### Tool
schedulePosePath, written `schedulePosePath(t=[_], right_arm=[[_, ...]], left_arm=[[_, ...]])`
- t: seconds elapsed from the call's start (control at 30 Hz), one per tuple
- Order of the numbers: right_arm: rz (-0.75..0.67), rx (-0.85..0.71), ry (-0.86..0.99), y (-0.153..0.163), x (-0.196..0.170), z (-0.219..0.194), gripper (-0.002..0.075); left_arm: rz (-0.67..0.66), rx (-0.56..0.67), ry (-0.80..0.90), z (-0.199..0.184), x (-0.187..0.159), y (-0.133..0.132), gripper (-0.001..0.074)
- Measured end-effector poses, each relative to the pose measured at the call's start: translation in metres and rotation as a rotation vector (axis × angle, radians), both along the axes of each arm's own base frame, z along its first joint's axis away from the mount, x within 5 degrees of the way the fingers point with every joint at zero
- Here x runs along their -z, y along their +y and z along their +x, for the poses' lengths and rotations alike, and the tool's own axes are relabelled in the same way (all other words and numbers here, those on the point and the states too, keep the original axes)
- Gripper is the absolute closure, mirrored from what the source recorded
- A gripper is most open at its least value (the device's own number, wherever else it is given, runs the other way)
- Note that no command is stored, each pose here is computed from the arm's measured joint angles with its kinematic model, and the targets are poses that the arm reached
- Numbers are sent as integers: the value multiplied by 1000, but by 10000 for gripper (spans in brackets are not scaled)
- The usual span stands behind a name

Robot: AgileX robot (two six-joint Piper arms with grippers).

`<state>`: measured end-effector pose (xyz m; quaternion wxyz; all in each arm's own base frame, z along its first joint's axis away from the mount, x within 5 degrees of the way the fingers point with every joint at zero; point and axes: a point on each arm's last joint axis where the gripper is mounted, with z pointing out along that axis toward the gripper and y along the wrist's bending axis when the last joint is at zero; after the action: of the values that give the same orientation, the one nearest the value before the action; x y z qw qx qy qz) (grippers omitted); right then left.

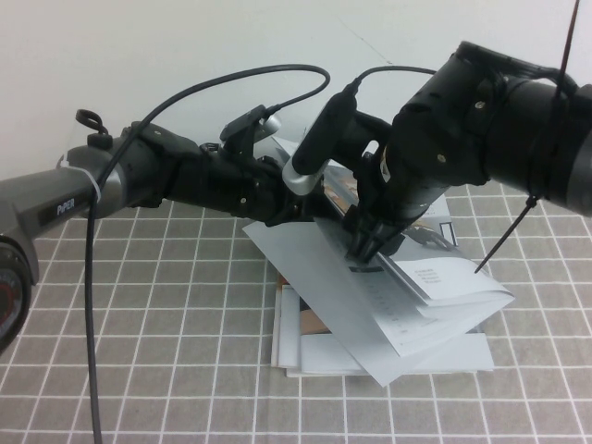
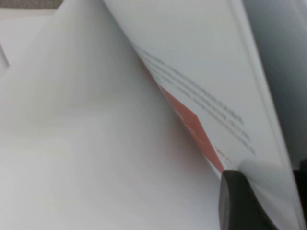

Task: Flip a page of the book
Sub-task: Open the closed book

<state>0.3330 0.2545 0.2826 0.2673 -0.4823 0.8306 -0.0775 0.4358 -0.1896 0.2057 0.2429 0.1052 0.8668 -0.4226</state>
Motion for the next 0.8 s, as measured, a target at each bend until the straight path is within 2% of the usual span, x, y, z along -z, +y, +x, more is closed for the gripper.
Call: schedulePosePath(t=[0.23,0.6,0.8], right_arm=[[1,34,28,2,11,3,226],[28,41,55,5,14,2,225],[-7,41,86,8,33,6,225]], left_arm=[[-3,6,2,0,-1,0,540],[-4,12,5,-1,0,-1,540],[-6,17,8,-1,0,-1,540]])
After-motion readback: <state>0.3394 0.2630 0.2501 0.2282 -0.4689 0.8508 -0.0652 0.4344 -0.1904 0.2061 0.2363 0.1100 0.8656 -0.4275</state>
